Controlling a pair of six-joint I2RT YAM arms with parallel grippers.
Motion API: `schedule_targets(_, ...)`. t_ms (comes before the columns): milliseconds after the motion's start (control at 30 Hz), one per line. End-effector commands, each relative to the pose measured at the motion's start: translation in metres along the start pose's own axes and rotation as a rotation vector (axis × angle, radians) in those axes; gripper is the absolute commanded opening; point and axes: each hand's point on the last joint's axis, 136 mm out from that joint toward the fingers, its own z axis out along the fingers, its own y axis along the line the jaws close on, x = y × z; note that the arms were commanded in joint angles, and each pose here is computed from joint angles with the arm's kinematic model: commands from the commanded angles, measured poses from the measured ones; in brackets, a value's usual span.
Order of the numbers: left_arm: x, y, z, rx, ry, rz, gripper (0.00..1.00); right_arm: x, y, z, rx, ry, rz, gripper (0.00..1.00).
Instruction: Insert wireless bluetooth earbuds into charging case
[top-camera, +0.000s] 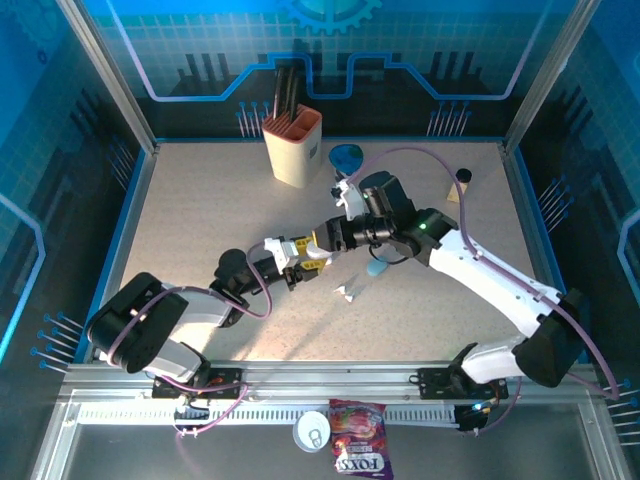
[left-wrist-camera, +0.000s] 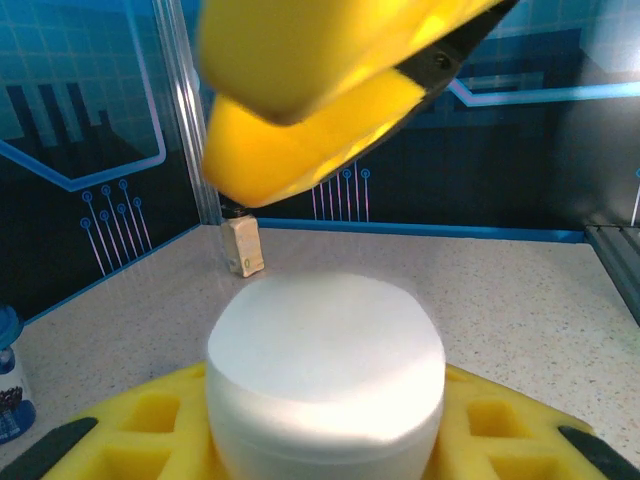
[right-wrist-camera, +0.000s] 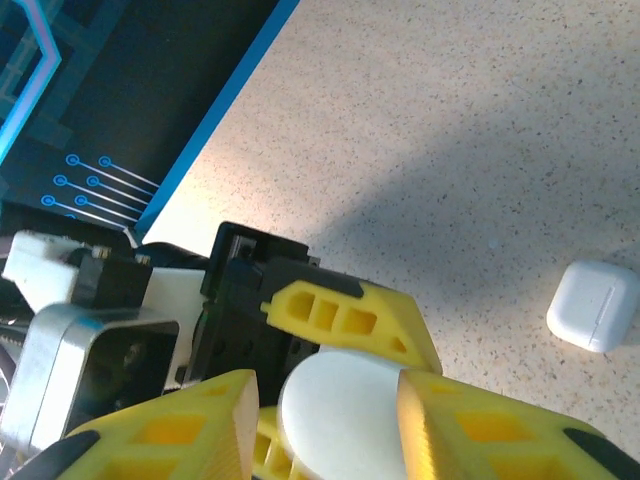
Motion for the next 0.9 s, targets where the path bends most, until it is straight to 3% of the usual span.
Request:
schedule_targets(0, -0.019, -0.004, 0.002, 0.017, -0.057, 0.015, 0.22, 0.003, 0.007, -0.018, -0.016, -0.027, 0.007, 0.44)
schedule_targets(267, -0.04, -0.009, 0.003, 0.06, -0.104, -0.037, 0.22, 0.009, 0.007, -0.035, -0.195, -0.105, 0.217, 0.63)
schedule_targets(433, -0.054, -0.015, 0.007, 0.099, -0.133, -0.052, 0.22, 0.019, 0.007, -0.027, -0.304, -0.063, 0.331, 0.66)
schedule_targets(667, -0.06, -0.023, 0.011, 0.132, -0.147, -0.053, 0.22, 0.02, 0.01, -0.016, -0.398, -0.046, 0.392, 0.64)
schedule_targets(867, -0.058, -0.026, 0.01, 0.139, -0.143, -0.052, 0.22, 0.019, 0.004, -0.016, -0.408, -0.05, 0.427, 0.45)
